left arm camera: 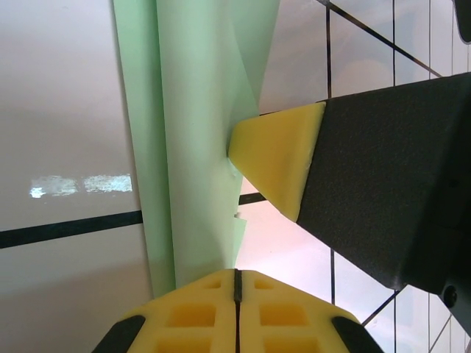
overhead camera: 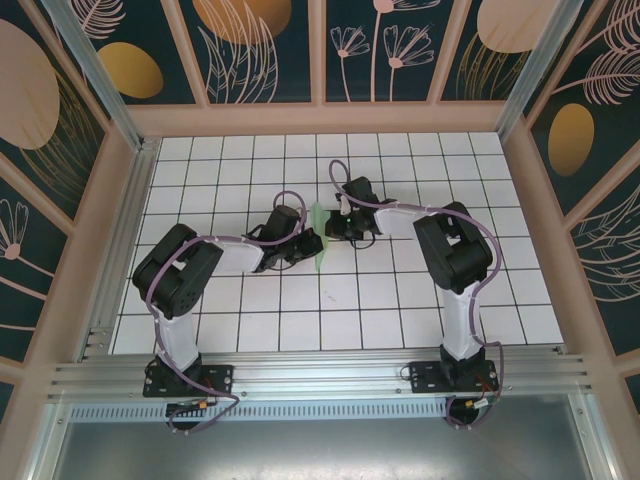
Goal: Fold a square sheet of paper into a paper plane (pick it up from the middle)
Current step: Fold the wing for the fifth time at the center of the table.
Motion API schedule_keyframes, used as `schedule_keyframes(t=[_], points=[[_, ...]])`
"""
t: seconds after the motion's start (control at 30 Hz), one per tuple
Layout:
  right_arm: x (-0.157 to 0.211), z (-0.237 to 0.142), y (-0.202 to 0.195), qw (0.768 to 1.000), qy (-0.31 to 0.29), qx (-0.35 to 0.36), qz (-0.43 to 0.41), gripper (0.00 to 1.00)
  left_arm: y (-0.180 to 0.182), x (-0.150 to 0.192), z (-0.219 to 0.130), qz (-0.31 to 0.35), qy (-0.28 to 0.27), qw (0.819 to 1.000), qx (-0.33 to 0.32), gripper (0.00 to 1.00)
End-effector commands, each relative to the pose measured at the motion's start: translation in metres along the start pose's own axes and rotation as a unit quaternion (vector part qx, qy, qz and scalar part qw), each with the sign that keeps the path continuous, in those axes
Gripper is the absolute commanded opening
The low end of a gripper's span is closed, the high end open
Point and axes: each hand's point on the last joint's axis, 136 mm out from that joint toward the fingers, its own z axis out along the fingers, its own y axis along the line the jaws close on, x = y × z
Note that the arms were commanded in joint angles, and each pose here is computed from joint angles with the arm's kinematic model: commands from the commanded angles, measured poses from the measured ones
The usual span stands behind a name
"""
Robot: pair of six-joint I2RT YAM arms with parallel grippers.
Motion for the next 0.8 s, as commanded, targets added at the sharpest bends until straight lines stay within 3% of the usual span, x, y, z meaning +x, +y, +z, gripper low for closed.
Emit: schedule_keyframes(t=[0.0,0.53,0.77], points=[[0.011,0.005,-0.025,0.999,0.015,0.044,0.004,0.0,0.002,-0.001,0.005,0.007,0.006,1.0,-0.002,0.09],[0.011,0.005,-0.025,0.999,0.016,0.043,0.006,0.0,0.015,0.007,0.012,0.002,0.022,1.0,-0.022,0.08],[-0.007,-0.009,-0.004,1.0,-0.004,0.02,0.005,0.08,0.038,0.015,0.011,0.007,0.038,0.996,-0.076,0.04]])
